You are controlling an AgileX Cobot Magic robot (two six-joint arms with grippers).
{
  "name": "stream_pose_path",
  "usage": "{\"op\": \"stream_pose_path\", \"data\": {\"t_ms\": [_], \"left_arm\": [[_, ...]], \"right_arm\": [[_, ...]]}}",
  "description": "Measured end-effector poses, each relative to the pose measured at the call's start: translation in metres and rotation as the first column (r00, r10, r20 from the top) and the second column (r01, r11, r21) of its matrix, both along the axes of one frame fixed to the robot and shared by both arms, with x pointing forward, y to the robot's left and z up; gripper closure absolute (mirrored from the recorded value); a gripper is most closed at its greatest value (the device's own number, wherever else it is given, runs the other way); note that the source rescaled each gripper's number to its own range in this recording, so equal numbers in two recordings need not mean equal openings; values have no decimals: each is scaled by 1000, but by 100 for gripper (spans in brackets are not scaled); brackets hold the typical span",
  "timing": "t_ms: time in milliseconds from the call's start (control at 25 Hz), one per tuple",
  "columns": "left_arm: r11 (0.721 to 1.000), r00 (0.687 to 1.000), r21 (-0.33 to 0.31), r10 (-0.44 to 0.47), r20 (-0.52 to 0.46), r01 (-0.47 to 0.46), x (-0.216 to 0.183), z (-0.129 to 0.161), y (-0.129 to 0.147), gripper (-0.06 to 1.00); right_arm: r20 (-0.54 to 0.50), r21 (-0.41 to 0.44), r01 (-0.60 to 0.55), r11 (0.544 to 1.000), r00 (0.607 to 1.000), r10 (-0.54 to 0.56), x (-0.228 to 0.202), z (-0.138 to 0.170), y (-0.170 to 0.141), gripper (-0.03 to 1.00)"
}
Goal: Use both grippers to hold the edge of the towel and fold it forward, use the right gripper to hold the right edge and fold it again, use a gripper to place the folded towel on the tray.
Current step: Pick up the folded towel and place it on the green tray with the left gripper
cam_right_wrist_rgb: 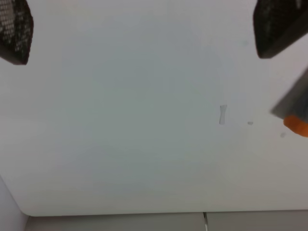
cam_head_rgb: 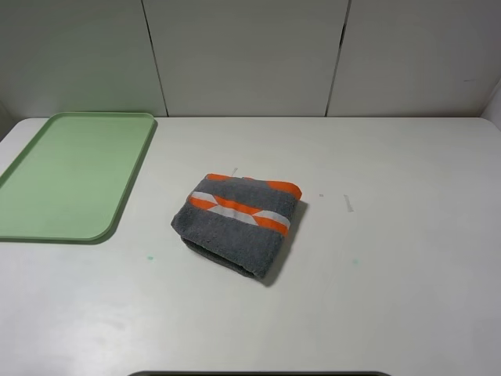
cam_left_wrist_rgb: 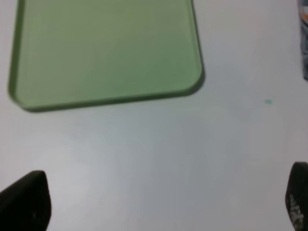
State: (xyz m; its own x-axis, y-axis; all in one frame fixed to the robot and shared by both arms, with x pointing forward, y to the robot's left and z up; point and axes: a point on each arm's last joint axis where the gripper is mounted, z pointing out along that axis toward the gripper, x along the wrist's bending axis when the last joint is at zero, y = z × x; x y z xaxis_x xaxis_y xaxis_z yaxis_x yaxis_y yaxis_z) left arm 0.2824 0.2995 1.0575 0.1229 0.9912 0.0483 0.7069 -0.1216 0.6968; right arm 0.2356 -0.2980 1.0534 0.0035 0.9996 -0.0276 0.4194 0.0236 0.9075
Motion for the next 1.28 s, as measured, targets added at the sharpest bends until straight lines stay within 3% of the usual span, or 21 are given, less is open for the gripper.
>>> {"op": "stream_pose_path", "data": {"t_ms": [160,520,760,960,1280], "left_arm": [[999,999,-24,-45,3,45,30,4,-9,-4],[992,998,-110,-57,-35,53,94,-10,-24,-4],[969,988,-242,-81,-131,48,132,-37,-41,-4],[964,962,-247,-157,-224,100,157,-69,-66,-4],[958,920,-231,-238,-313,169,196,-95,-105,-4]], "right_arm": [[0,0,0,1000,1000,0,0,0,0,-3],[0,0,0,1000,1000,0,0,0,0,-3],[0,0,0,1000,1000,0,0,0,0,-3],[1,0,0,1000,1000,0,0,0,0,-3],[1,0,0,1000,1000,0,0,0,0,-3]]}}
